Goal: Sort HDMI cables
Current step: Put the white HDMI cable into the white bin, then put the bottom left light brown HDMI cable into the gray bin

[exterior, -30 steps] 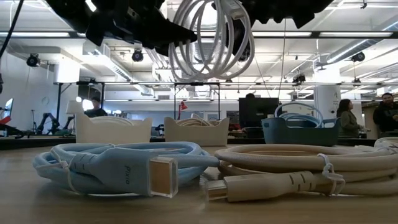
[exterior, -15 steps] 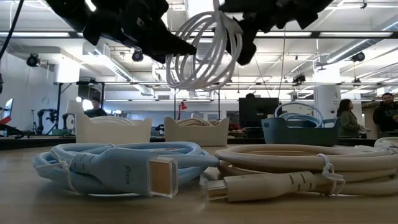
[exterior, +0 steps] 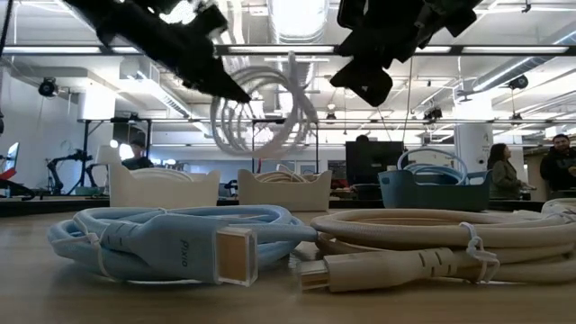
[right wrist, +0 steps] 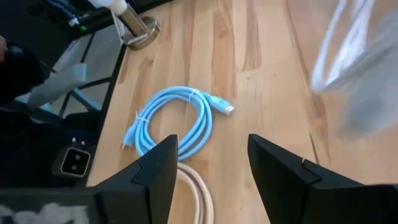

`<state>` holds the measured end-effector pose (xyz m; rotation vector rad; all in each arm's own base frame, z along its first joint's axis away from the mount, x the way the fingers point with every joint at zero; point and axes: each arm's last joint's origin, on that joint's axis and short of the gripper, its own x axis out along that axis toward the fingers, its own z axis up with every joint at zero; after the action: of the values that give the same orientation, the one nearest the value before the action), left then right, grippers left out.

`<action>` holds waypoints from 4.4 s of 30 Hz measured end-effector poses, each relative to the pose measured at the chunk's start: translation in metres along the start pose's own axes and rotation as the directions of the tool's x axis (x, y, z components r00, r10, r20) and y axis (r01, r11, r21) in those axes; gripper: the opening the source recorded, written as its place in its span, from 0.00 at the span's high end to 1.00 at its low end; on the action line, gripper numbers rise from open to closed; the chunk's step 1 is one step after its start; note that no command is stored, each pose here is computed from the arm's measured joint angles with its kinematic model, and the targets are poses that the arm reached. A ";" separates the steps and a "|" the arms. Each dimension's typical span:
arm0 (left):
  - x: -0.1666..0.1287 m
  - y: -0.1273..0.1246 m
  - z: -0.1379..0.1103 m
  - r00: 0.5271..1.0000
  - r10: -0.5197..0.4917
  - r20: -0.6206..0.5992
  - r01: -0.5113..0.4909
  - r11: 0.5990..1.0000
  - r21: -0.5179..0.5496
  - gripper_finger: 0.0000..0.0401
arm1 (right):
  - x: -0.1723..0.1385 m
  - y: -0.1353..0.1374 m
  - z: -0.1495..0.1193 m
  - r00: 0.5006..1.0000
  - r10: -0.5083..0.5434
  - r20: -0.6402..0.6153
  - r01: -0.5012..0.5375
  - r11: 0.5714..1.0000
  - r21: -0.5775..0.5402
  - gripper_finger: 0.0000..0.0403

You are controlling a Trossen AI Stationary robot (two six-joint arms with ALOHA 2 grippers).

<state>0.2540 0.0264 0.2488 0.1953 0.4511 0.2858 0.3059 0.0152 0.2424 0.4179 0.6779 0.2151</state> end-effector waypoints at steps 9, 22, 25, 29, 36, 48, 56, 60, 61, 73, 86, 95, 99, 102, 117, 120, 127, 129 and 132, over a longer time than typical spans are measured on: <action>-0.061 0.032 0.008 0.879 0.447 -0.168 -0.463 0.884 -0.072 0.97 | 0.000 -0.001 -0.001 1.000 -0.008 -0.009 0.008 1.000 0.004 0.53; -0.076 0.053 -0.035 0.686 0.550 -0.477 -0.709 0.653 -0.267 0.97 | 0.000 -0.001 -0.001 1.000 -0.009 -0.012 0.009 1.000 0.005 0.54; -0.069 0.058 -0.043 0.643 0.563 -0.520 -0.747 0.609 -0.265 0.97 | 0.000 -0.001 -0.001 1.000 -0.009 -0.012 0.009 1.000 0.005 0.54; -0.061 0.067 -0.053 0.586 0.574 -0.572 -0.787 0.570 -0.235 0.96 | 0.000 -0.001 -0.002 1.000 -0.010 -0.014 0.010 1.000 0.006 0.54; -0.045 0.074 -0.069 0.603 0.471 -0.644 -0.730 0.651 -0.208 0.86 | 0.000 -0.001 -0.002 1.000 -0.010 -0.016 0.010 1.000 0.004 0.54; -0.043 0.084 -0.066 0.481 0.618 -0.622 -0.785 0.620 0.009 0.67 | 0.000 -0.001 -0.002 1.000 -0.011 -0.019 0.011 1.000 0.005 0.54; -0.045 0.089 -0.054 0.480 0.643 -0.598 -0.778 0.626 0.049 0.59 | 0.000 -0.001 -0.002 1.000 -0.011 -0.019 0.011 1.000 0.004 0.54; -0.046 0.090 -0.050 0.485 0.644 -0.591 -0.776 0.629 0.049 0.58 | 0.000 -0.001 -0.002 1.000 -0.011 -0.019 0.011 1.000 0.001 0.54; -0.046 0.090 -0.049 0.489 0.642 -0.590 -0.774 0.632 0.046 0.58 | 0.000 -0.001 -0.002 1.000 -0.011 -0.019 0.011 1.000 -0.002 0.54; -0.041 0.086 -0.046 0.616 0.521 -0.591 -0.687 0.722 -0.079 0.58 | 0.022 -0.011 -0.011 0.997 -0.028 -0.076 0.029 1.000 0.011 0.54; -0.034 0.083 -0.041 0.751 0.376 -0.544 -0.549 0.813 -0.196 0.58 | 0.070 -0.021 -0.050 0.919 0.194 -0.343 -0.166 0.980 0.111 0.54; -0.034 0.083 -0.041 0.752 0.378 -0.541 -0.550 0.812 -0.198 0.58 | 0.085 -0.021 -0.060 0.906 0.187 -0.379 -0.185 0.982 0.042 0.54; -0.034 0.083 -0.041 0.751 0.378 -0.541 -0.550 0.812 -0.197 0.58 | 0.086 -0.022 -0.060 0.915 0.155 -0.373 -0.168 0.986 -0.003 0.54; -0.034 0.083 -0.041 0.751 0.378 -0.542 -0.550 0.811 -0.197 0.58 | 0.086 -0.021 -0.060 0.920 0.128 -0.370 -0.146 0.989 -0.020 0.54; -0.023 0.072 -0.051 0.877 0.160 -0.452 -0.341 0.871 -0.353 0.59 | 0.105 0.010 -0.088 0.918 -0.114 -0.379 0.061 0.987 -0.150 0.54; -0.016 0.062 -0.045 0.958 -0.027 -0.285 -0.109 0.887 -0.449 0.62 | 0.108 0.013 -0.094 0.910 -0.197 -0.365 0.139 0.974 -0.179 0.54; -0.009 0.033 -0.035 0.935 -0.330 0.126 0.353 0.845 -0.401 0.66 | 0.112 0.011 -0.098 0.897 -0.265 -0.354 0.198 0.957 -0.213 0.70; -0.009 0.027 -0.038 0.926 -0.340 0.162 0.376 0.844 -0.381 0.67 | 0.112 0.010 -0.097 0.896 -0.274 -0.350 0.207 0.954 -0.217 0.80; -0.009 0.023 -0.042 0.919 -0.351 0.180 0.394 0.841 -0.372 0.67 | 0.110 0.011 -0.094 0.898 -0.271 -0.345 0.196 0.952 -0.237 0.92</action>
<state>0.2222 0.0502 0.2214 -0.2822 0.3076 -0.0224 0.3280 0.0896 0.1195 0.0987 1.0667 0.1300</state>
